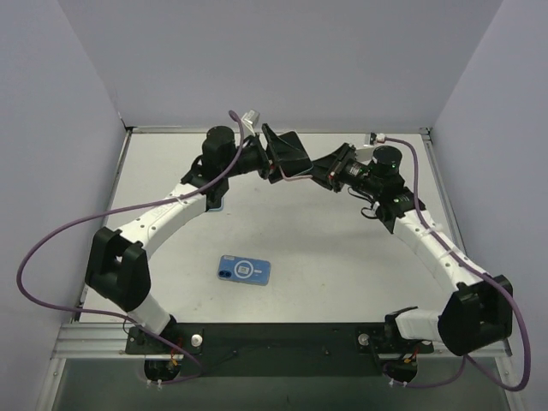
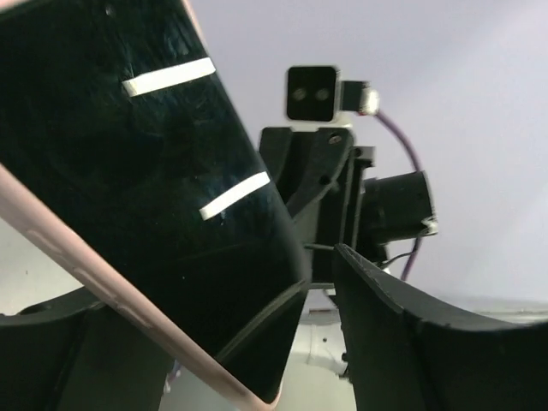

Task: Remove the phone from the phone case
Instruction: Remove the phone case from the phone.

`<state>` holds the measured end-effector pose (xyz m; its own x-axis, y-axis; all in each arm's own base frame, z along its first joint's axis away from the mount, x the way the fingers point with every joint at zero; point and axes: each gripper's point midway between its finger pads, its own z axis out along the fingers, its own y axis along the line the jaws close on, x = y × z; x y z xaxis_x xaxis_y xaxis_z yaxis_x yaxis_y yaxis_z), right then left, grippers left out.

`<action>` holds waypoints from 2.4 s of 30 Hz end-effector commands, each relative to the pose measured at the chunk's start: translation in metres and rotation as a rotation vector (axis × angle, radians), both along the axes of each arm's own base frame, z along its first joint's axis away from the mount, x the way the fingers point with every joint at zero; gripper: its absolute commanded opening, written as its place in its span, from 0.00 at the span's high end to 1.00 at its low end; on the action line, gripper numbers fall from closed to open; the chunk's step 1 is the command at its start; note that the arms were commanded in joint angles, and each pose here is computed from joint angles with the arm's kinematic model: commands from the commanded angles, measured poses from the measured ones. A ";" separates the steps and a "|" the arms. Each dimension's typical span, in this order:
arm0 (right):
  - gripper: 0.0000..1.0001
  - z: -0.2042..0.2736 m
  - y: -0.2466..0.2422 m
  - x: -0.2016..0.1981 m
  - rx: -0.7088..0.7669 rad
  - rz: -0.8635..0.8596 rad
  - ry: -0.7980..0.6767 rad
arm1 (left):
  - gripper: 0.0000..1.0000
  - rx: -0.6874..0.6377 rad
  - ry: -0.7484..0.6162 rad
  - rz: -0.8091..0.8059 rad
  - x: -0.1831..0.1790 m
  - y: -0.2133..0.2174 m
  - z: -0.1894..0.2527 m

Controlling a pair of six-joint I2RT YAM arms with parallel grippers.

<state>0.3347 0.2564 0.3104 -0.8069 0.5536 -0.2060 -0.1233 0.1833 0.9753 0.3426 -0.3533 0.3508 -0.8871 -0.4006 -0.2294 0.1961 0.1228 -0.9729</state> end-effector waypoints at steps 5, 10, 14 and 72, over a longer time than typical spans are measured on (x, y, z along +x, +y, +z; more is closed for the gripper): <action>1.00 -0.066 -0.077 -0.008 -0.402 -0.237 0.087 | 0.21 0.011 -0.037 -0.140 -0.023 -0.012 -0.017; 1.00 -0.075 -0.100 -0.011 -0.533 -0.300 0.096 | 0.20 0.031 -0.017 -0.152 -0.027 -0.010 -0.033; 1.00 -0.090 -0.120 -0.007 -0.680 -0.352 0.096 | 0.20 0.029 -0.011 -0.144 -0.029 -0.004 -0.037; 0.79 -0.370 -0.080 -0.074 -1.332 0.178 0.370 | 0.21 0.391 0.248 -0.142 -0.032 -0.012 -0.233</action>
<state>0.2793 0.1822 0.0076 -0.9275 0.0311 -0.3724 -0.0179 0.9917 0.1273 0.2961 -0.3589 0.1005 -0.9801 -0.1964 -0.0300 -0.0703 0.4841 -0.8722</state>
